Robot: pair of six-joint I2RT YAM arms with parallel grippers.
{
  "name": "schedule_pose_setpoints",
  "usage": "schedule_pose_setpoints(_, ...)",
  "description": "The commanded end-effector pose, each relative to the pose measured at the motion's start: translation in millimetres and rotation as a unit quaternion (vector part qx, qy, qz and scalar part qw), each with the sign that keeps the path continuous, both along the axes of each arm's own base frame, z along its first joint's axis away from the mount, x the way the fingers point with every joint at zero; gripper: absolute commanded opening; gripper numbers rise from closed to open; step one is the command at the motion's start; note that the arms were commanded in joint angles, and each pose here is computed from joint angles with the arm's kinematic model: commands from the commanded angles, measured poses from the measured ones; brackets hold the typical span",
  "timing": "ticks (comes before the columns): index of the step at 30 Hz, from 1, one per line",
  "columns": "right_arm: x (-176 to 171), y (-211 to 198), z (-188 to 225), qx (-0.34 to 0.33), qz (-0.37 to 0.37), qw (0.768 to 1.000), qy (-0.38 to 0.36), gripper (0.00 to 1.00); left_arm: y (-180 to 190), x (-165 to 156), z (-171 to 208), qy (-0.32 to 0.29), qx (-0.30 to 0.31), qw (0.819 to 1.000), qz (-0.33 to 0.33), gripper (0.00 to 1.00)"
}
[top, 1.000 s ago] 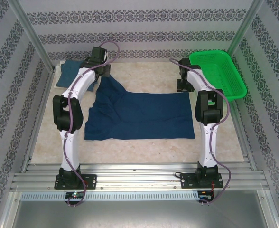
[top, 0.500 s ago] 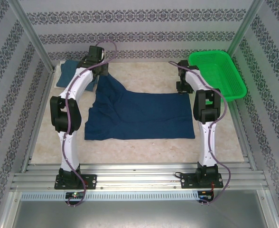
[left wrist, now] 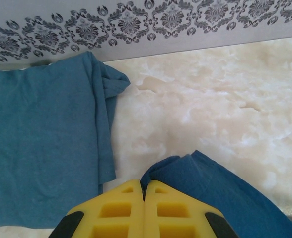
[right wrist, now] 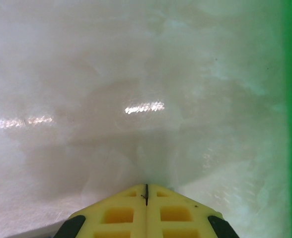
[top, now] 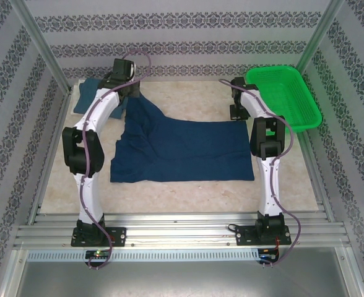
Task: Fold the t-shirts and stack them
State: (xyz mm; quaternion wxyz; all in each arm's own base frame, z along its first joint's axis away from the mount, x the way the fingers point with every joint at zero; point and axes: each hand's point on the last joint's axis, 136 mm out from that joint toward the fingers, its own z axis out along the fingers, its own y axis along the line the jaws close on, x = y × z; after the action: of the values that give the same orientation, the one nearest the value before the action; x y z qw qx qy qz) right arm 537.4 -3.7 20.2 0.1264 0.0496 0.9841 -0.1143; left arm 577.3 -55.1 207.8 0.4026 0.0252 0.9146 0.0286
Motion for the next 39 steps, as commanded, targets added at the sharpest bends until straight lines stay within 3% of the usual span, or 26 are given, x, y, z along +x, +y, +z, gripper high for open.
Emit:
schedule_pose_setpoints(1, 1.2, -2.6, 35.1, -0.008, 0.000, 0.999, -0.045, 0.00, 15.1, -1.6, 42.4, -0.058, 0.003, 0.998, 0.003, 0.00)
schedule_pose_setpoints(7, -4.3, -6.2, 63.7, -0.008, -0.007, 0.996, -0.089, 0.00, 23.7, -9.2, 50.3, -0.069, -0.004, 0.998, 0.007, 0.00)
schedule_pose_setpoints(14, -9.3, -3.1, 66.0, 0.009, -0.008, 0.995, -0.103, 0.00, 19.6, -14.8, 56.7, -0.086, -0.015, 0.996, -0.002, 0.00)
schedule_pose_setpoints(15, -8.7, -0.2, 59.6, 0.020, -0.004, 0.996, -0.092, 0.02, 18.1, -14.1, 54.8, -0.084, -0.018, 0.996, -0.006, 0.00)
schedule_pose_setpoints(17, -8.2, 2.8, 49.4, 0.022, -0.002, 0.998, -0.062, 0.30, 14.1, -12.2, 47.8, -0.072, -0.026, 0.997, -0.012, 0.00)
schedule_pose_setpoints(18, -6.7, 6.0, 43.6, 0.026, 0.001, 0.998, -0.053, 0.38, 11.9, -10.8, 43.1, -0.067, -0.030, 0.997, -0.016, 0.00)
schedule_pose_setpoints(20, -3.6, 11.1, 33.8, 0.032, 0.004, 0.999, -0.043, 0.43, 8.8, -9.3, 36.6, -0.059, -0.036, 0.997, -0.021, 0.00)
schedule_pose_setpoints(30, 3.2, 9.1, 6.5, 0.020, 0.000, 1.000, -0.011, 0.44, 8.5, -8.0, 27.7, -0.050, -0.033, 0.998, -0.024, 0.00)
schedule_pose_setpoints(39, -5.1, 11.8, -8.8, 0.026, 0.007, 0.999, 0.023, 0.37, 8.8, -7.6, 21.7, -0.047, -0.032, 0.998, -0.024, 0.00)
